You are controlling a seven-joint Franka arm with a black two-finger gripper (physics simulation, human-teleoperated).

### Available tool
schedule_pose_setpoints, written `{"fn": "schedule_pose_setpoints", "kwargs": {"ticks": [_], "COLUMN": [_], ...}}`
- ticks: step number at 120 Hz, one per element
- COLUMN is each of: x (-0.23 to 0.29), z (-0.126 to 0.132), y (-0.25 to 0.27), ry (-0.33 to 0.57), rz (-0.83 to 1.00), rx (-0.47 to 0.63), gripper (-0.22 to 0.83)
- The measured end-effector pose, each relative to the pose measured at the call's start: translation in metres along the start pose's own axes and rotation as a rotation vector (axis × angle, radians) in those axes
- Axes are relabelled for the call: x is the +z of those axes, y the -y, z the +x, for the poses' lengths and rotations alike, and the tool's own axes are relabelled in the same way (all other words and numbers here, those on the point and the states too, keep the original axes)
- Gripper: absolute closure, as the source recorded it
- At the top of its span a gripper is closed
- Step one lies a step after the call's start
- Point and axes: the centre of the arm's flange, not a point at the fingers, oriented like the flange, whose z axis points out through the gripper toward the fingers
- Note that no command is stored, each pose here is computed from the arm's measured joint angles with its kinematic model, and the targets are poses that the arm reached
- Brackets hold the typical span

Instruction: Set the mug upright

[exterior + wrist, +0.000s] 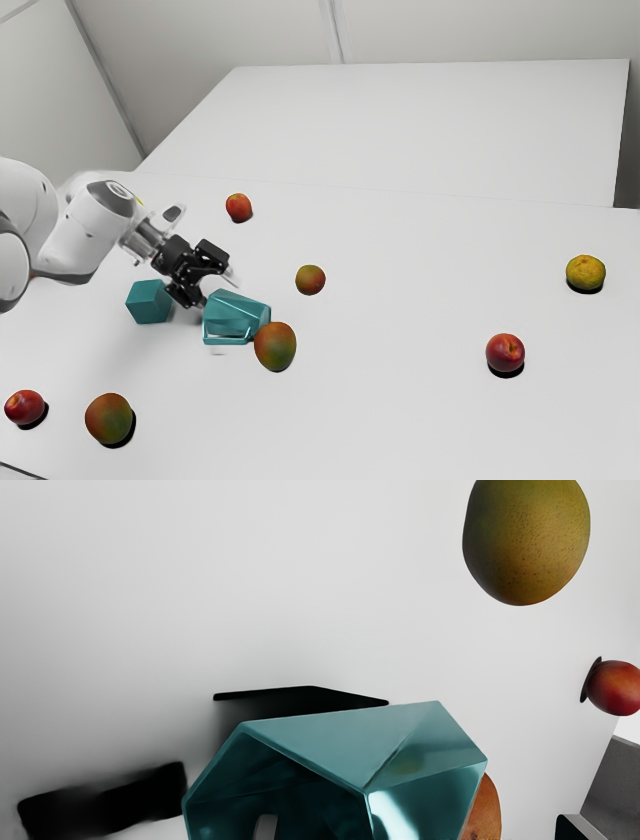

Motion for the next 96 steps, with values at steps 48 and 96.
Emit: {"fn": "schedule_pose_setpoints", "kwargs": {"ticks": [48, 96], "x": [0.0061, 0.0058], "z": [-0.0027, -0.0045], "y": [-0.0038, -0.0036], "ry": [0.021, 0.018], "rz": [-0.054, -0.063], "rx": [0.042, 0.060], "gripper": [0.29, 0.71]}}
